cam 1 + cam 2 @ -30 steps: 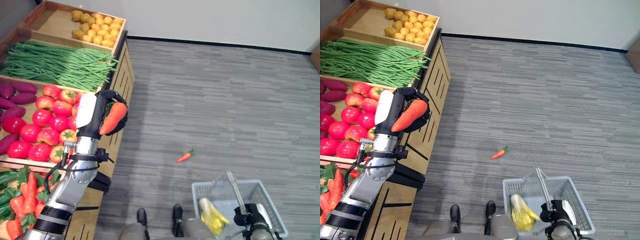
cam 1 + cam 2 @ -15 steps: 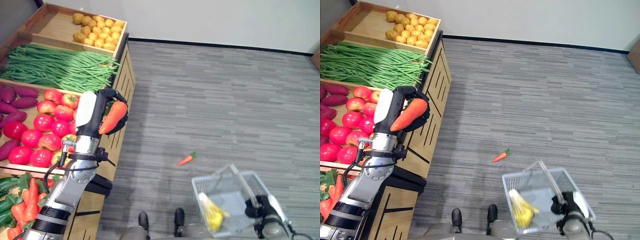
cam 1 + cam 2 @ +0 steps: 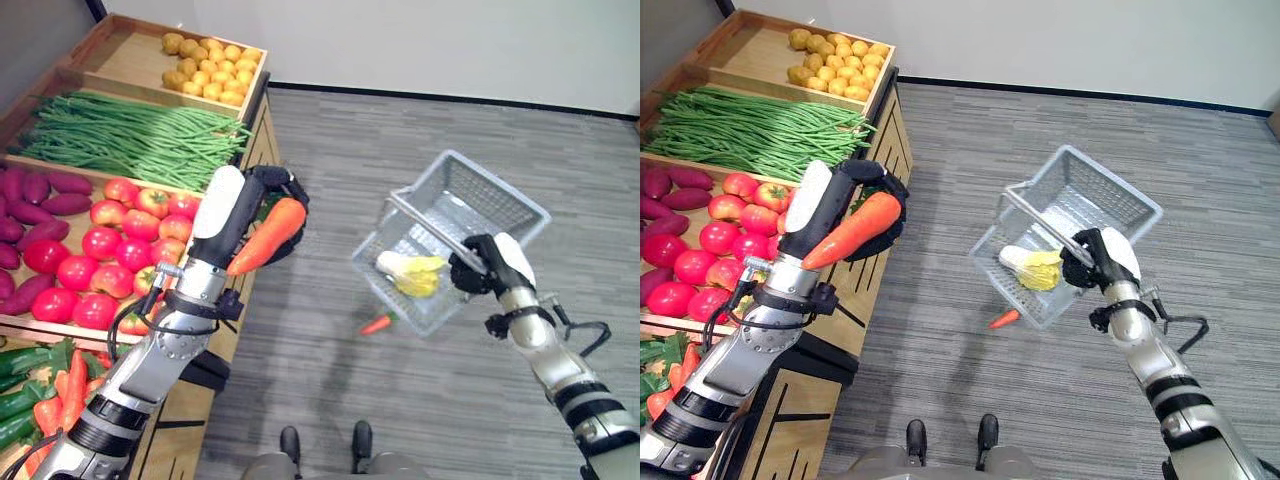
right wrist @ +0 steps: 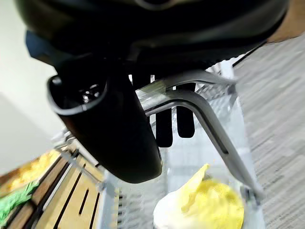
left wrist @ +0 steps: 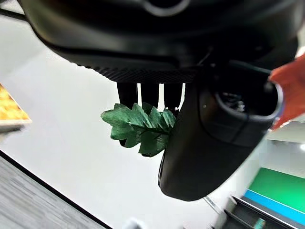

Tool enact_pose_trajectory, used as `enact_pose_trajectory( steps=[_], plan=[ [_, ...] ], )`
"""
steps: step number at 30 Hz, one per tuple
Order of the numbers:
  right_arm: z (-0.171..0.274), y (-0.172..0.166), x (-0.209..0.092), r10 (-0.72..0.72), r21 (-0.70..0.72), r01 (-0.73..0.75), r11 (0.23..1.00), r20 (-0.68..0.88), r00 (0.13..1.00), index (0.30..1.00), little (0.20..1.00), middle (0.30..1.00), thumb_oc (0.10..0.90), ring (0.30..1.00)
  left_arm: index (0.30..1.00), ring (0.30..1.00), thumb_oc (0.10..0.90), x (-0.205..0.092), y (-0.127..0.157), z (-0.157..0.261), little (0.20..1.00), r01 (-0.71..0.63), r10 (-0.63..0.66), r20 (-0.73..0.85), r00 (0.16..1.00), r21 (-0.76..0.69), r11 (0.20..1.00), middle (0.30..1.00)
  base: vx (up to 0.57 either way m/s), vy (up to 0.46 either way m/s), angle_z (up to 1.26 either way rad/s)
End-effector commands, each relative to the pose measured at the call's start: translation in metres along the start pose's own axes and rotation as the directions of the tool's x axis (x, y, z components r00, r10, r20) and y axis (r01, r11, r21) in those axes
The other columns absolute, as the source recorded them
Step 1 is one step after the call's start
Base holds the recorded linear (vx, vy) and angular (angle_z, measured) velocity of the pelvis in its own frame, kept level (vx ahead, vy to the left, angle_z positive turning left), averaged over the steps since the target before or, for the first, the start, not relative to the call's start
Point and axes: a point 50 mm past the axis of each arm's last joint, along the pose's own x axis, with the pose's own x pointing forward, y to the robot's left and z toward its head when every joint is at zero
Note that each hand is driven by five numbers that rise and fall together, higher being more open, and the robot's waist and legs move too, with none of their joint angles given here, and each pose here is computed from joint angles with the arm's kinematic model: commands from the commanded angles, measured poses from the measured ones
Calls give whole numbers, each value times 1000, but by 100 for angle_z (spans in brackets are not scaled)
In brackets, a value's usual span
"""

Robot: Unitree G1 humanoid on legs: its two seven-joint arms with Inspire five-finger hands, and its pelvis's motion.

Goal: Get the vegetables into the basket

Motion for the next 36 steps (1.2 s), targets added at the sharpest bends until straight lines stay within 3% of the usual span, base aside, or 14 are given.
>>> enact_pose_trajectory(
  steps=[1, 6, 13, 21, 24, 36],
  plan=[
    [51, -49, 29, -193, 14, 195, 981, 213, 958, 300, 300, 300, 400, 300, 300, 300, 400, 25, 7, 29, 300, -26, 42, 204, 978, -77, 997, 300, 1, 3, 3],
    [60, -50, 37, -186, 10, 189, 982, 223, 957, 300, 300, 300, 400, 300, 300, 300, 400, 28, 1, 34, 300, 26, -3, 238, 971, -93, 995, 300, 0, 0, 0],
    [80, -49, 35, -205, 171, 160, 972, 287, 936, 300, 300, 300, 400, 300, 300, 300, 400, 26, -7, 36, 300, 101, -77, 252, 965, -81, 992, 300, 1, 4, -2],
    [102, -51, 9, -190, 281, 65, 958, 444, 876, 300, 300, 300, 400, 300, 300, 300, 400, 15, -15, 22, 300, 212, -226, 216, 950, 89, 973, 300, 1, 3, -3],
    [107, -46, 1, -154, 269, 21, 963, 486, 860, 300, 300, 300, 400, 300, 300, 300, 400, 10, -28, 9, 300, 297, -336, 179, 925, 215, 930, 300, 6, -3, -4],
    [122, -46, 0, -143, 280, -15, 960, 535, 832, 300, 300, 300, 400, 300, 300, 300, 400, 1, -54, -23, 300, 373, -393, 31, 919, 249, 894, 300, 1, -2, -2]
  ],
)
